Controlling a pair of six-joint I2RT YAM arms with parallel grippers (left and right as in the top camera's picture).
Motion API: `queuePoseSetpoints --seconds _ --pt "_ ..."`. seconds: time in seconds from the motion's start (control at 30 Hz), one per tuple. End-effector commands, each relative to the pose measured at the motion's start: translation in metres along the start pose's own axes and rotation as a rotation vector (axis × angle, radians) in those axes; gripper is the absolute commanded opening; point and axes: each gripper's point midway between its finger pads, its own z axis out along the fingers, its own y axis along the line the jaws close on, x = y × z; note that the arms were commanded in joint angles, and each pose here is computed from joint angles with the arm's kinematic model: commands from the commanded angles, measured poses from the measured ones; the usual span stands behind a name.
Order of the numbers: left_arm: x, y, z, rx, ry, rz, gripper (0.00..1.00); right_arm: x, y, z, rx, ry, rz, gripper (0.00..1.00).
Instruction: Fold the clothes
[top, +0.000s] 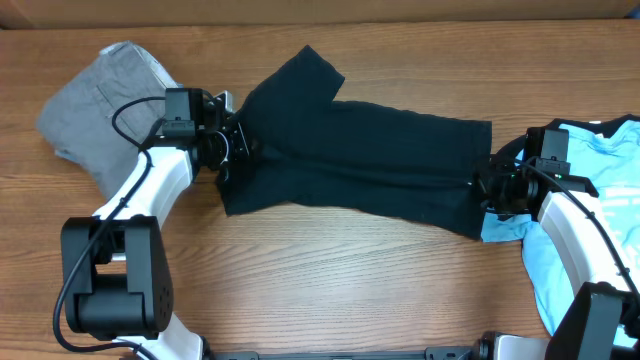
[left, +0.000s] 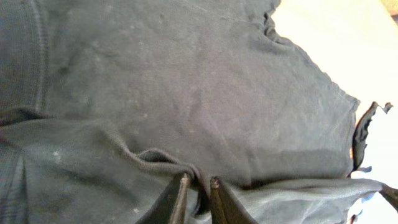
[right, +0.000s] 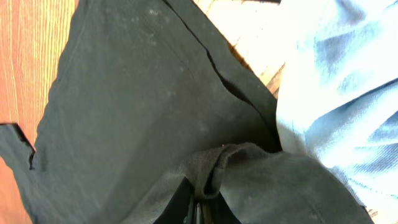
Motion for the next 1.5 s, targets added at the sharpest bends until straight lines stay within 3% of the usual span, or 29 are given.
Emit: queuePoseSetpoints --seconds 0.0,0.1,0.13,0.5,0.9,1.0,1.1,1.2,1.27,1.47 --pt "-0.006 -0.012 -0.003 0.011 -0.018 0.024 0.40 -0.008 0.006 -0.004 -0.006 -0.036 -0.022 0.13" --pt "0.001 -0.008 -0.003 -0.004 0.012 0.020 0.50 -0.007 0.005 -0.004 0.001 -0.030 -0.047 0.48" --pt "0.005 -0.004 -0.004 -0.016 0.025 0.021 0.50 -0.006 0.004 -0.004 0.004 -0.028 -0.057 0.54" --pt "0.056 0.086 -0.046 -0.320 0.231 -0.085 0.57 0.015 -0.015 -0.010 0.044 0.090 -0.162 0.56" --pt "0.084 0.104 -0.032 -0.389 0.292 0.006 0.67 0.035 -0.039 -0.015 0.132 0.181 -0.177 0.59" --pt "0.093 0.111 -0.030 -0.403 0.316 -0.003 0.63 0.036 -0.039 -0.015 0.134 0.183 -0.176 0.59" --pt "0.099 0.114 -0.027 -0.405 0.329 -0.009 0.52 0.036 -0.039 -0.015 0.134 0.182 -0.176 0.59" --pt "0.100 0.115 -0.027 -0.405 0.329 -0.009 0.33 0.036 -0.039 -0.015 0.134 0.182 -0.176 0.59" --pt "0.100 0.115 -0.028 -0.407 0.330 -0.017 0.05 0.036 -0.039 -0.015 0.134 0.182 -0.176 0.59" --pt "0.085 0.132 -0.053 -0.477 0.309 -0.113 0.04 0.041 -0.046 -0.017 0.159 0.207 -0.165 0.60"
